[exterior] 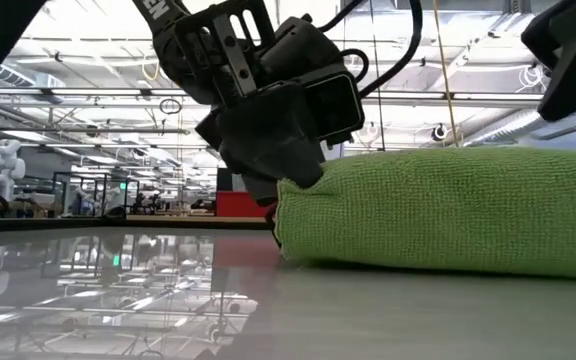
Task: Roll towel into tight, uniform cylinder
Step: Roll the green towel
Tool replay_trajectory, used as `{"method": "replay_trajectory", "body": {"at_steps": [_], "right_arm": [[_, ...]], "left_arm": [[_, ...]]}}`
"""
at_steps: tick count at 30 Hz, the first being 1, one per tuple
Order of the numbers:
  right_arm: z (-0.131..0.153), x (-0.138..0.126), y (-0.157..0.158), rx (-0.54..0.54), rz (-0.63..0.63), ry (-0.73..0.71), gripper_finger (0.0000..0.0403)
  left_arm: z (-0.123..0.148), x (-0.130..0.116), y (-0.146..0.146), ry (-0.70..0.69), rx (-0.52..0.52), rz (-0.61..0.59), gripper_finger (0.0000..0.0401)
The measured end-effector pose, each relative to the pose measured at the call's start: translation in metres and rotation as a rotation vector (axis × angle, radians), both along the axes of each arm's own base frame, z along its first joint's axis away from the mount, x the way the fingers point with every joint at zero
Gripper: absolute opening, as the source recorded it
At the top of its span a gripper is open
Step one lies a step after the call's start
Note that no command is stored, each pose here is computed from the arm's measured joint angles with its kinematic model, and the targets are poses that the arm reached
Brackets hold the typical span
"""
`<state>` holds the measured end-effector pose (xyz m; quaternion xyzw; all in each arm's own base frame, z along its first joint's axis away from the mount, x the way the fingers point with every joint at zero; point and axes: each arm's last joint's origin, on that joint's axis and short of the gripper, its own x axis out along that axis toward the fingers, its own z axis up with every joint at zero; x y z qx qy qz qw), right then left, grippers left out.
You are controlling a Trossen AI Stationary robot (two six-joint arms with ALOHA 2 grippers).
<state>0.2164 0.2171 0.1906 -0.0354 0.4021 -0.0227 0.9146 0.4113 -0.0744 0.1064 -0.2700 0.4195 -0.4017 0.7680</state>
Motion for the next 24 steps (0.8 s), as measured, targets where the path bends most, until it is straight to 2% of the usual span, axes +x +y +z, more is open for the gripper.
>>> {"method": "replay_trajectory", "body": {"at_steps": [12, 24], "right_arm": [[-0.014, 0.009, 0.009, -0.088, 0.053, -0.047, 0.0219], [-0.023, 0.015, 0.009, -0.123, 0.024, -0.068, 0.0219]], "left_arm": [[0.002, 0.005, 0.013, 0.042, -0.062, 0.058, 0.0011], [0.002, 0.005, 0.015, 0.080, -0.085, 0.076, 0.0012]]}}
